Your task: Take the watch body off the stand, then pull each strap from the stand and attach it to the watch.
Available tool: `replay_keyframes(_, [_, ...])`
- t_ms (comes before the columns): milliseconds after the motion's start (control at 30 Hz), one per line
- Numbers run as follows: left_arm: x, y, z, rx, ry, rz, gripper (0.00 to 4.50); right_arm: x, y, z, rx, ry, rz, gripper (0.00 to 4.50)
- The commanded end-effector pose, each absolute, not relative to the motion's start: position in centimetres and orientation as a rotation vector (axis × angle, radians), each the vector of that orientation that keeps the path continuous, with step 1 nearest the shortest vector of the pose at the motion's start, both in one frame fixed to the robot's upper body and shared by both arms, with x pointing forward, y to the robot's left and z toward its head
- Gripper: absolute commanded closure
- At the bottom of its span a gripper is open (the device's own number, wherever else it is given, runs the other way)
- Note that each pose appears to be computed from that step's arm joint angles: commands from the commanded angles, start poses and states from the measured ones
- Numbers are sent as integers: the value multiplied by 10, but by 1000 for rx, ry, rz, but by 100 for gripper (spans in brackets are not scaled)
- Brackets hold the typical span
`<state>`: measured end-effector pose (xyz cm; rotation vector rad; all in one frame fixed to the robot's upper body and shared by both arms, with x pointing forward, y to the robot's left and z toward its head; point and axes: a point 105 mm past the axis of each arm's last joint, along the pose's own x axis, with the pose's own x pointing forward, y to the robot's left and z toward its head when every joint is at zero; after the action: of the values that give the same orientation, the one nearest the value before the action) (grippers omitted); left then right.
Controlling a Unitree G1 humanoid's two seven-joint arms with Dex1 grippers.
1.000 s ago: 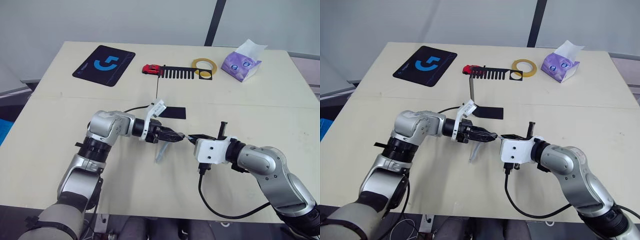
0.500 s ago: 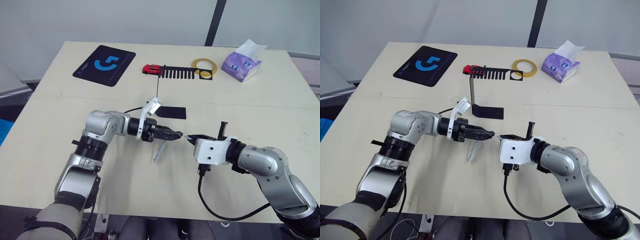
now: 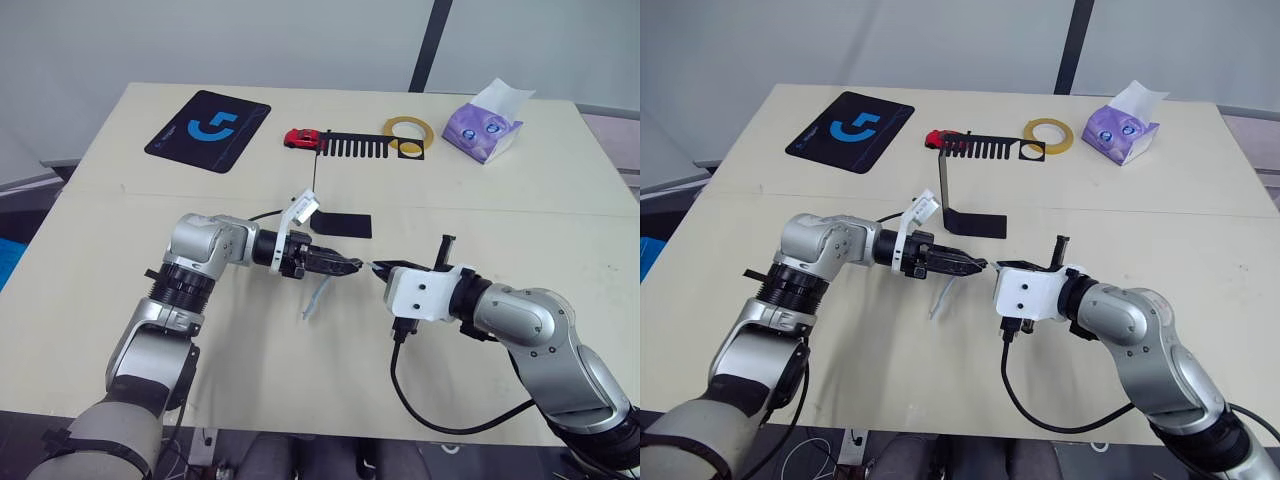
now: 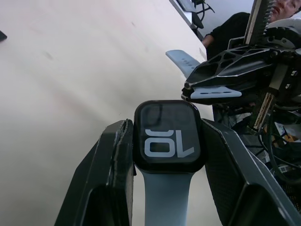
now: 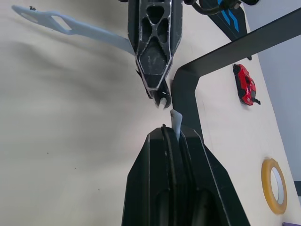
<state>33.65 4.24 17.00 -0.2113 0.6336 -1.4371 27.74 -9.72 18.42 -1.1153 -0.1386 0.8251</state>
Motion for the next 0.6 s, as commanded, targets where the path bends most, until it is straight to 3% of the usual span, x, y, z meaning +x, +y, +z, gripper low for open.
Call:
replay_keyframes(33, [334, 38, 184, -211, 595, -1477, 280, 273, -91, 195, -1132, -195, 820, 450])
replay_keyframes(600, [335, 36, 186, -224, 583, -1475, 280, 274, -91, 191, -1138, -193, 827, 450])
